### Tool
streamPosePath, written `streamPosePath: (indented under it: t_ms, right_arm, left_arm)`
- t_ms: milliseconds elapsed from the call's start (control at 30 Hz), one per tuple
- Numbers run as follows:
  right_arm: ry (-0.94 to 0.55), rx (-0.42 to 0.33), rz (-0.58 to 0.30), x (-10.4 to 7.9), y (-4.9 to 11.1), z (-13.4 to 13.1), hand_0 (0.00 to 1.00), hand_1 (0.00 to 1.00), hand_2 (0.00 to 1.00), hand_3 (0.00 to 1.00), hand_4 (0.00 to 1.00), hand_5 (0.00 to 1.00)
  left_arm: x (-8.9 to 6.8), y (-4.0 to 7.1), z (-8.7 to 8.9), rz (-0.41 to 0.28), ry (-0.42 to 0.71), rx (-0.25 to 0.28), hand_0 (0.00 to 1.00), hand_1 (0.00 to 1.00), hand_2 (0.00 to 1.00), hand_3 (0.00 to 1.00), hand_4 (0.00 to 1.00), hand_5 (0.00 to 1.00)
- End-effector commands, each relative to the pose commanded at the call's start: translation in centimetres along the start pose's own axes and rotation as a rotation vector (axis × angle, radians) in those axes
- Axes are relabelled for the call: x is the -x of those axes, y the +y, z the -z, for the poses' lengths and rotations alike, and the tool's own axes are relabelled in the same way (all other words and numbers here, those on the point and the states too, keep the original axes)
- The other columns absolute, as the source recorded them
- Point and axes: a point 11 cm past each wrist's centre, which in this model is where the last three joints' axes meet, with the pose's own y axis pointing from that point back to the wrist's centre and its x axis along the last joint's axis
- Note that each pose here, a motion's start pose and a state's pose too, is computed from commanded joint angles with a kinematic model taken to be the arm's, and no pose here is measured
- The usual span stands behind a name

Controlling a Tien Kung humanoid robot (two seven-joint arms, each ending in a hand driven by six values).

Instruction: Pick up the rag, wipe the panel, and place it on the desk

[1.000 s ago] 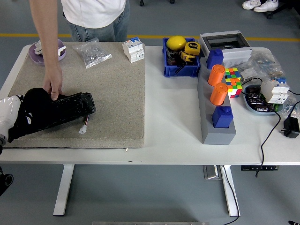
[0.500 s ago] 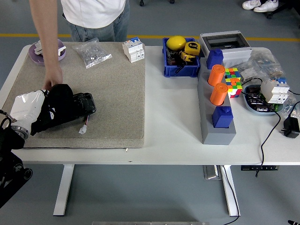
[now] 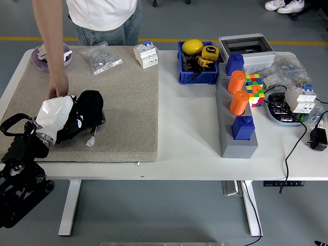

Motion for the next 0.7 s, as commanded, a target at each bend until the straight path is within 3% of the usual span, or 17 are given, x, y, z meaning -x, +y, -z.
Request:
streamPosePath:
  t_ms: [300, 700]
  right_arm:
    - [0.003, 0.001, 0.0, 0.0, 0.0, 0.0, 0.738, 0.452, 0.707, 0.706, 0.998, 0.611]
    - [0.002, 0.002, 0.0, 0.0, 0.0, -0.1, 0.736, 0.451, 0.708, 0.704, 0.998, 0.612]
  left_arm:
    - [0.1, -0.3, -1.1, 0.002, 0.001, 0.012, 0.198, 0.133, 0.56, 0.473, 0.052, 0.002]
    - [-0.1, 0.2, 1.2, -0.007, -0.016, -0.035, 0.198, 0.133, 0.56, 0.473, 0.049, 0.002]
